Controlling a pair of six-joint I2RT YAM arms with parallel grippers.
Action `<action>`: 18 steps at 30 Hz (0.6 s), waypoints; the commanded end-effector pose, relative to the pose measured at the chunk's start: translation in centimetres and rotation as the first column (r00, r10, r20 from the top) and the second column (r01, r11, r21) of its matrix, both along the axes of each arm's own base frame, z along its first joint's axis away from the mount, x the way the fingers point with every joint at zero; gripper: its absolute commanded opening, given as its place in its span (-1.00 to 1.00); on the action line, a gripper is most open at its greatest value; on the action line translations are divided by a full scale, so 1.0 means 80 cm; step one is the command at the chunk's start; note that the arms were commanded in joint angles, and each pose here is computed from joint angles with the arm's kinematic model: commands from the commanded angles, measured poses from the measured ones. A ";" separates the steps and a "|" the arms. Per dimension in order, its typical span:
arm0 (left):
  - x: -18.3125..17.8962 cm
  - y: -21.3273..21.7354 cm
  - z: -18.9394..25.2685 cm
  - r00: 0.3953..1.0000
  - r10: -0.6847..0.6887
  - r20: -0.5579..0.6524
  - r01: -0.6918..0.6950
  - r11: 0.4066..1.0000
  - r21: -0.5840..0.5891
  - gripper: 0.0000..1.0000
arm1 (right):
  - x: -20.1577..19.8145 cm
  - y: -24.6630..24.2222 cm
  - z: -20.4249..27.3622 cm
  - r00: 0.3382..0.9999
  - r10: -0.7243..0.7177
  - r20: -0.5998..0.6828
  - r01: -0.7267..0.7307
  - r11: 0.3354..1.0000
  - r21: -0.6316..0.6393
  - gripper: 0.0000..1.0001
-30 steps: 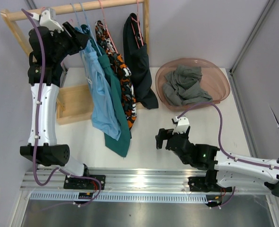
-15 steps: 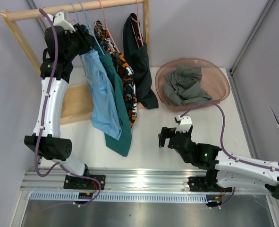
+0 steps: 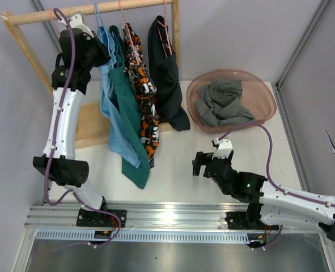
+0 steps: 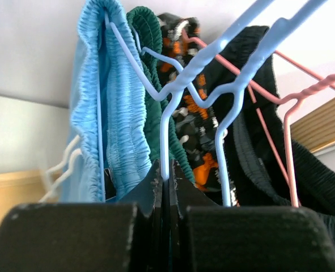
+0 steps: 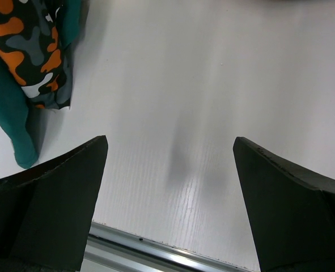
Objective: Remove the shorts from the hanger
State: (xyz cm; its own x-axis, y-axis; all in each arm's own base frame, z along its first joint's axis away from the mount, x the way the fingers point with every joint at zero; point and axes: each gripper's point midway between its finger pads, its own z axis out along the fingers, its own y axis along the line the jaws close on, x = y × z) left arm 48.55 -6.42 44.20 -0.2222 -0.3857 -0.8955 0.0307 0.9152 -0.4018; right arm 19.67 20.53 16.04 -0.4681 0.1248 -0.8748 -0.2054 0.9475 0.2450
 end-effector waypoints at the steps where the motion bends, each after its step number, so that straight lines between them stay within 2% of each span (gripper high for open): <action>1: -0.030 0.017 0.072 0.990 0.049 0.130 -0.058 0.996 0.062 -1.00 | 0.004 0.004 0.012 1.000 0.002 0.029 -0.003 0.999 0.032 0.99; 5: -0.063 0.017 0.116 0.984 0.034 0.174 -0.046 0.997 0.068 -1.00 | 0.006 0.023 0.044 0.995 0.061 0.077 -0.065 0.997 0.049 0.99; 7: -0.087 0.020 0.148 0.973 0.040 0.227 -0.054 0.997 0.057 -1.00 | 0.005 0.044 0.067 0.983 0.138 0.119 -0.144 0.989 0.041 0.99; 9: -0.105 0.026 0.162 0.965 0.059 0.254 -0.074 0.996 0.050 -1.00 | 0.002 0.072 0.114 0.963 0.204 0.177 -0.220 0.972 0.076 0.99; 10: -0.112 0.027 0.167 0.963 0.062 0.263 -0.078 0.996 0.048 -1.00 | 0.002 0.086 0.118 0.952 0.243 0.188 -0.252 0.967 0.028 0.99; 11: -0.129 0.029 0.176 0.958 0.065 0.280 -0.080 0.996 0.043 -1.00 | 0.002 0.100 0.160 0.939 0.256 0.231 -0.277 0.959 0.065 0.99; 14: -0.149 0.029 0.180 0.957 0.059 0.283 -0.072 0.997 0.034 -1.00 | -0.009 0.152 0.192 0.895 0.354 0.272 -0.370 0.929 0.008 0.99; 15: -0.149 0.028 0.172 0.962 0.055 0.266 -0.066 0.997 0.034 -1.00 | -0.012 0.169 0.240 0.876 0.357 0.325 -0.391 0.919 0.046 0.99; 16: -0.151 0.026 0.168 0.964 0.050 0.260 -0.060 0.998 0.031 -1.00 | -0.024 0.187 0.258 0.854 0.388 0.347 -0.428 0.903 0.042 0.99; 17: -0.140 0.022 0.140 0.977 0.037 0.211 -0.044 0.999 0.027 -1.00 | -0.025 0.214 0.254 0.838 0.421 0.347 -0.445 0.895 -0.011 0.99; 18: -0.158 0.022 0.151 0.969 0.036 0.246 -0.042 0.999 0.019 -1.00 | -0.029 0.230 0.267 0.828 0.429 0.362 -0.456 0.890 -0.013 0.99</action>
State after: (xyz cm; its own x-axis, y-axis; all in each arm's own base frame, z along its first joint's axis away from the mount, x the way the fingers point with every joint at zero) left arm 38.41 -4.54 52.51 -0.1170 -0.3566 -0.9269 0.0234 0.9321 -0.3615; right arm 18.42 34.98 33.16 -0.2667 0.0569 -0.9621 -0.6000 0.7714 0.2119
